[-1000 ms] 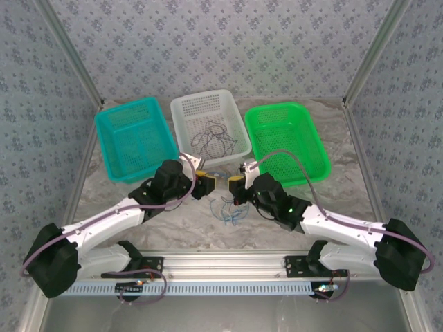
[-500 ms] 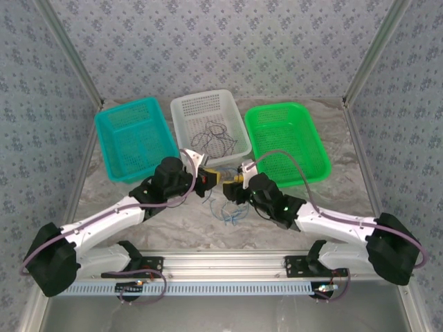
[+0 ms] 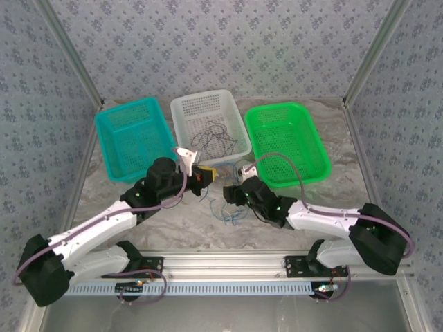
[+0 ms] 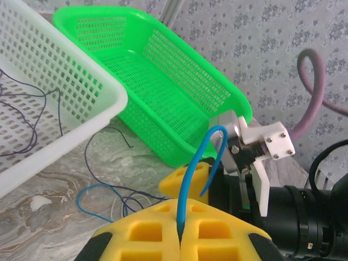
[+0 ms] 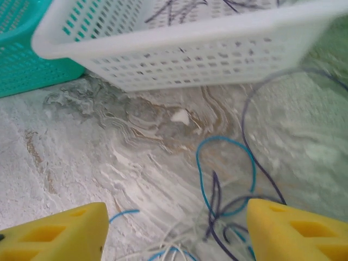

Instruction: Untangle the cables

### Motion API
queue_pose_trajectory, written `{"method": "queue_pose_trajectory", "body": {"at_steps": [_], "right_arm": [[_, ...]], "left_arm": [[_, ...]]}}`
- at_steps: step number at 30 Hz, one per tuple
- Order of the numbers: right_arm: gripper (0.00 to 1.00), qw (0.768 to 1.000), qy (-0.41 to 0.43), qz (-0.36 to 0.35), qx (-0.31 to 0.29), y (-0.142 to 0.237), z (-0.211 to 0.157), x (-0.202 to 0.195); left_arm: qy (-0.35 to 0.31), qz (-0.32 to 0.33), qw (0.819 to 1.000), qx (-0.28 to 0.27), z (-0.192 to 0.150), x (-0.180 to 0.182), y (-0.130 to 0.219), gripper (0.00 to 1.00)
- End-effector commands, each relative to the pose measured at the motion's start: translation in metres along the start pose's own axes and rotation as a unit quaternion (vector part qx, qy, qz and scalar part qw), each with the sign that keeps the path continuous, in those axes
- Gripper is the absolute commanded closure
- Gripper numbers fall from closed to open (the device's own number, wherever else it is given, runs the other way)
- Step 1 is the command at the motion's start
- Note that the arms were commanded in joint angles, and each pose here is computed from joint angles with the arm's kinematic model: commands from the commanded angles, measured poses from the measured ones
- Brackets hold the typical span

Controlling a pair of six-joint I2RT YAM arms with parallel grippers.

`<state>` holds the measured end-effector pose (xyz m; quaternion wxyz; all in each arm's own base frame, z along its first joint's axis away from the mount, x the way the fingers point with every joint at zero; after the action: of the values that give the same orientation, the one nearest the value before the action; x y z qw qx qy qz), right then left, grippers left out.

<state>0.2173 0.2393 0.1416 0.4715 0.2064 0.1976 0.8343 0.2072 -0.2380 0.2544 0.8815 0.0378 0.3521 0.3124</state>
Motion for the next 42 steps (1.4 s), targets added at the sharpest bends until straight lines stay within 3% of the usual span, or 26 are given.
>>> {"method": "queue_pose_trajectory", "body": {"at_steps": [1, 7, 12, 18, 23, 28, 37, 42], "right_arm": [[0.22, 0.999, -0.019, -0.025, -0.044, 0.023, 0.018, -0.009], [0.2, 0.997, -0.058, -0.023, -0.041, 0.059, 0.043, -0.022], [0.21, 0.975, -0.213, 0.055, -0.009, 0.073, 0.057, -0.028], [0.18, 0.914, -0.382, 0.137, 0.006, 0.073, 0.084, -0.024], [0.17, 0.844, -0.489, 0.218, 0.028, 0.055, 0.093, -0.004], [0.16, 0.812, -0.536, 0.231, 0.029, 0.046, 0.099, 0.002], [0.17, 0.783, -0.58, 0.223, -0.001, 0.02, 0.105, -0.012], [0.2, 0.788, -0.576, 0.212, -0.036, 0.017, 0.112, -0.021]], "left_arm": [[-0.011, 0.03, 0.999, -0.008, 0.005, 0.002, 0.006, 1.0], [0.008, 0.064, 0.998, -0.015, 0.003, 0.015, 0.001, 1.0], [0.008, 0.088, 0.995, -0.044, 0.01, 0.021, -0.006, 1.0], [-0.055, 0.111, 0.991, -0.047, 0.012, 0.013, -0.02, 1.0], [-0.108, 0.12, 0.984, -0.075, 0.012, 0.002, -0.025, 1.0], [-0.131, 0.125, 0.977, -0.109, 0.014, -0.003, -0.024, 1.0], [-0.145, 0.06, 0.981, -0.113, -0.004, -0.032, -0.03, 1.0], [-0.147, 0.05, 0.984, -0.092, -0.019, -0.037, -0.028, 1.0]]}}
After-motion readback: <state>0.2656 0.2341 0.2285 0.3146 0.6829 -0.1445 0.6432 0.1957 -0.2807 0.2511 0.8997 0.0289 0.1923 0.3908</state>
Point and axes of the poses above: each hand's point on the last joint's axis, 136 mm out from that joint toward the fingers, its own y axis back along the fingers, its own x axis along the line the jaws close on, z = x × y, the point moved 5 cm from there along y, back along the fingers, and after that the axes turned 9 degrees about y, right-handed, at the moved point
